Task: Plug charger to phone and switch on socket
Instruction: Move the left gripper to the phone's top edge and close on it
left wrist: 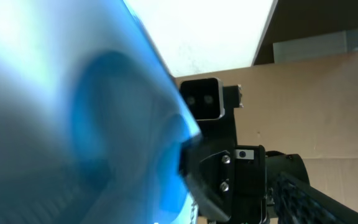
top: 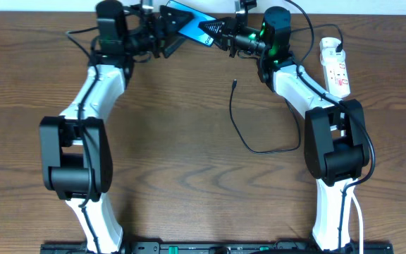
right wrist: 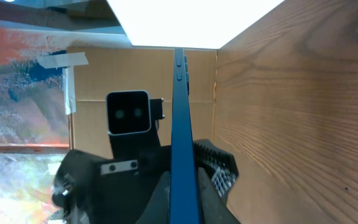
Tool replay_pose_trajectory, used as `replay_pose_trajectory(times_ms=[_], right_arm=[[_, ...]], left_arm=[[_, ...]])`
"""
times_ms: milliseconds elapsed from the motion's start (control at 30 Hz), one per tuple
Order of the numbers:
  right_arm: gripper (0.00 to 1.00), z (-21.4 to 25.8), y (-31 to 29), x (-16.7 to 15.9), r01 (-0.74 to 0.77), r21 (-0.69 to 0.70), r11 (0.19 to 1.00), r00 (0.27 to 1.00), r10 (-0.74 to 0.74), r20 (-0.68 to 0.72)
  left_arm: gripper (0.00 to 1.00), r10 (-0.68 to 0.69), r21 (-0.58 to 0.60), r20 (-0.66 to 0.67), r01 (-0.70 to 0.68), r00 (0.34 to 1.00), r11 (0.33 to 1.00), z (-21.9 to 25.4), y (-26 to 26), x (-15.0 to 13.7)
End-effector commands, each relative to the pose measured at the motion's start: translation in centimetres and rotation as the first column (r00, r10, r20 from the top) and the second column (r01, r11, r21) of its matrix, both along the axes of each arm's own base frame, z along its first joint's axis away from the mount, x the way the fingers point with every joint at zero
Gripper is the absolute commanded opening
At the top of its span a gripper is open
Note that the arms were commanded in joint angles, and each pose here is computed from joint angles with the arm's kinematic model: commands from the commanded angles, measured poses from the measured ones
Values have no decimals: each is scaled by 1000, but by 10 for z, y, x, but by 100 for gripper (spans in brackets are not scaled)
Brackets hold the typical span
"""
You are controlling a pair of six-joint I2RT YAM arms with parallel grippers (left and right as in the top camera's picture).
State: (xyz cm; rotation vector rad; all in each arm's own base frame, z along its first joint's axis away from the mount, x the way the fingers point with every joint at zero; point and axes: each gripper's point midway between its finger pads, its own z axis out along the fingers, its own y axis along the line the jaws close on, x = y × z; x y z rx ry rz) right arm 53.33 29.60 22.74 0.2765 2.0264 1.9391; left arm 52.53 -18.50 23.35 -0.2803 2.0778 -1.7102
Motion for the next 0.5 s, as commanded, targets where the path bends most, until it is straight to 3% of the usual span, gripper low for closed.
replay_pose_trajectory(times_ms=[0, 467], right_arm=[[1, 23, 2, -2, -2, 16, 1000, 999, 2, 49], [1, 23, 4, -3, -7, 10, 1000, 998, 6, 63]], left_arm=[[91, 41, -6, 21, -41, 999, 999, 9, -7, 5], [91, 134, -11, 10, -134, 991, 991, 11, 2, 19]])
